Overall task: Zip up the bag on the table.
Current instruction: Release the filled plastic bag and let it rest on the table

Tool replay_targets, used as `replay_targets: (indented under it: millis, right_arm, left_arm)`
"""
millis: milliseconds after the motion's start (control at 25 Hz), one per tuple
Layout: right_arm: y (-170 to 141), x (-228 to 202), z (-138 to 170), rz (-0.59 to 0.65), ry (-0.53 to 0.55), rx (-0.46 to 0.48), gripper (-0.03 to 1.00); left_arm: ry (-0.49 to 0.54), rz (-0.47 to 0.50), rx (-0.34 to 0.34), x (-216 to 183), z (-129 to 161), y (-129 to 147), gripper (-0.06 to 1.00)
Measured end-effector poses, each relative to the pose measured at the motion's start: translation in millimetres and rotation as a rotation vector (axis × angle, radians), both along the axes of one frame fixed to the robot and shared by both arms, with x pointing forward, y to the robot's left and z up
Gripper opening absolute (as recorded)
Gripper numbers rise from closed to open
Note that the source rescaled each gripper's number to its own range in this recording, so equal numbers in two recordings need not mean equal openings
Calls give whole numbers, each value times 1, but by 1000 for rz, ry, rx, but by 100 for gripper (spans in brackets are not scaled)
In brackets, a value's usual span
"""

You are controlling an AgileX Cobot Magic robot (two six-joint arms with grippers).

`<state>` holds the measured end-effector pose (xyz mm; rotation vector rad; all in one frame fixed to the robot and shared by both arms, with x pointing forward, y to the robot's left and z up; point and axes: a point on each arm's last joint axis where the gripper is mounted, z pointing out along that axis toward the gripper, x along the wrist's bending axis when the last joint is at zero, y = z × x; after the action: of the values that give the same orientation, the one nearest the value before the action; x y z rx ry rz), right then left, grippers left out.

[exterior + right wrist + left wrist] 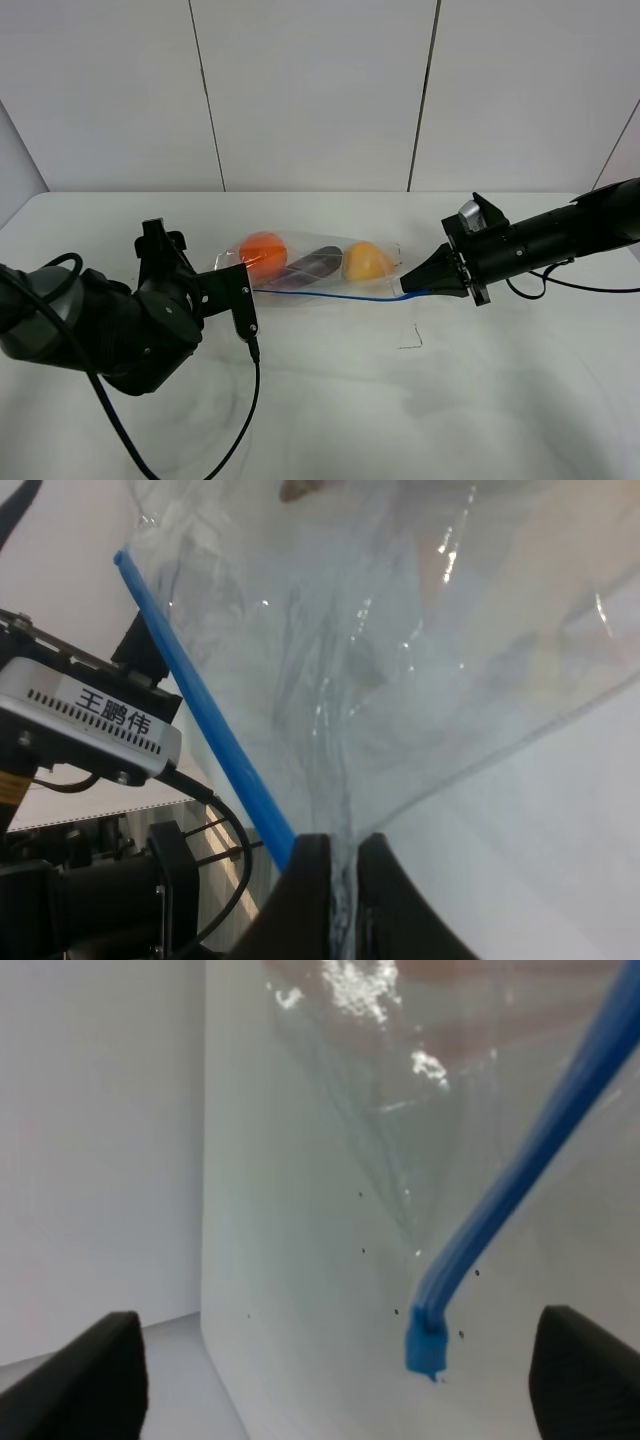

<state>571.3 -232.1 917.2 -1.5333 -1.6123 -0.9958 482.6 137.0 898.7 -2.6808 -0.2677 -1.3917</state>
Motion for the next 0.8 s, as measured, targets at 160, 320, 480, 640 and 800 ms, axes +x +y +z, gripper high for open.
replay_targets:
  millis: [160, 320, 480, 640, 800]
  right_arm:
    - [0, 0, 0, 0, 0, 0, 0]
    - [0, 0, 0, 0, 0, 0, 0]
    - [0, 0, 0, 0, 0, 0, 0]
    - [0, 0, 0, 1, -3, -1, 0]
    - [0, 0, 0, 4, -6, -2, 0]
  left_arm:
    - [0, -2, 2, 0, 0, 0, 83]
    - [29, -34, 7, -1, -2, -2, 87]
    - [104, -48, -43, -5, -8, -6, 97]
    - [129, -9, -63, -7, -10, -4, 99]
    - [114, 2, -46, -6, -9, -2, 99]
